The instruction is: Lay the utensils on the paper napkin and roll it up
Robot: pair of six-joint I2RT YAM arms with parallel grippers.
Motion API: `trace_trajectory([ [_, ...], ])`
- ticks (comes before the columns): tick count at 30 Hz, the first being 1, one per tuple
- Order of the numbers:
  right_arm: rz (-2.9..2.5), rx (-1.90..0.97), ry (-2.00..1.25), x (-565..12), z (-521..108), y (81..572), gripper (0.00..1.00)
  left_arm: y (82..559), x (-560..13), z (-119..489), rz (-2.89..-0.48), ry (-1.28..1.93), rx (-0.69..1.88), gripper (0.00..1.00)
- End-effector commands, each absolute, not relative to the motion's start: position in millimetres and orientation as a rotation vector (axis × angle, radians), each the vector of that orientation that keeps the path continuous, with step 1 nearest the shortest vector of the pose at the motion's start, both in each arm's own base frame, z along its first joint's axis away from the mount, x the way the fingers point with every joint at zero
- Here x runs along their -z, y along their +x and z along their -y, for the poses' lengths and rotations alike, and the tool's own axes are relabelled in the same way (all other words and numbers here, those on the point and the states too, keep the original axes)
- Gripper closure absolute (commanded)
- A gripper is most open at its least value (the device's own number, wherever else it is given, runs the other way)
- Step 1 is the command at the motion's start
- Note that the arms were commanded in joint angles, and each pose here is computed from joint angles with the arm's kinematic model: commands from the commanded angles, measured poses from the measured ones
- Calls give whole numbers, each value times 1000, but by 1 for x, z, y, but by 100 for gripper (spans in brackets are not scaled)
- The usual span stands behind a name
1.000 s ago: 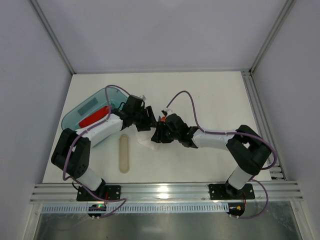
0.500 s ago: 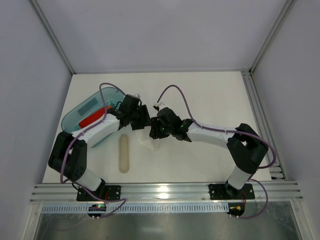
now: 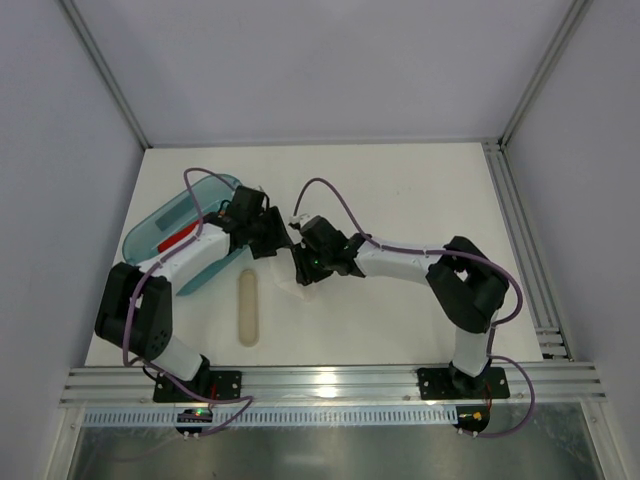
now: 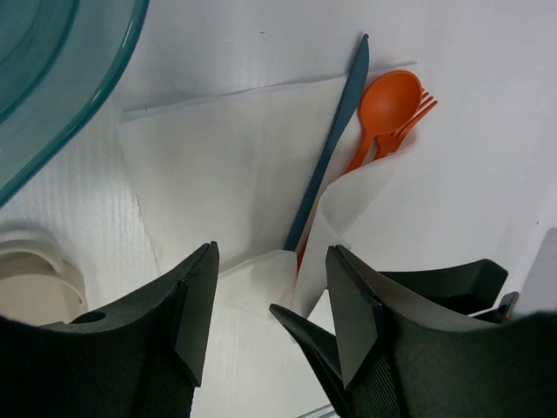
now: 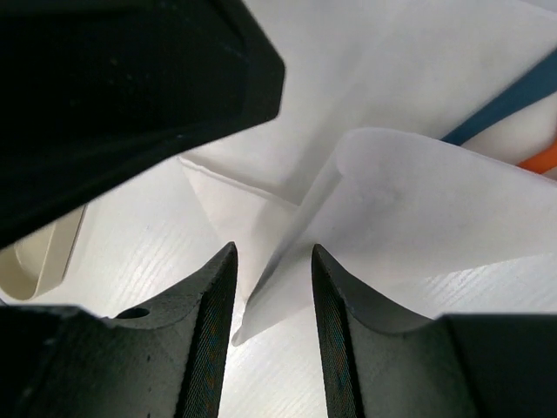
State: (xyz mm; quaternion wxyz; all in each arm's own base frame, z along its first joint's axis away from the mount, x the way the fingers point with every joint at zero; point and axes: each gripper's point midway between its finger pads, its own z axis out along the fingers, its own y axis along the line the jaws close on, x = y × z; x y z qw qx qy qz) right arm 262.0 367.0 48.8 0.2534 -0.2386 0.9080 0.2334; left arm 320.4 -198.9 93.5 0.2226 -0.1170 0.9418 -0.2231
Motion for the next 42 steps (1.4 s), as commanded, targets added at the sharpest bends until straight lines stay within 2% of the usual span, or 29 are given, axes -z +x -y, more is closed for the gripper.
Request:
trace_trajectory([
  [1, -2403, -633, -787, -60, -386, 260, 58, 324, -115, 210, -2553, -295, 732, 44],
  [9, -2391, -521, -838, -48, -378, 259, 58, 312, -104, 235, -2579, -183, 930, 47],
  [18, -2363, -490, -826, -50, -372, 262, 59, 302, -80, 237, -2608, -187, 958, 51],
  [25, -2335, -511, -811, -57, -367, 258, 58, 301, -68, 232, -2629, -210, 901, 55],
  [35, -2270, -650, -783, -80, -369, 248, 50, 310, -66, 223, -2637, -235, 798, 55],
  [42, -2248, -757, -751, -89, -369, 245, 50, 314, -65, 216, -2641, -246, 739, 56],
])
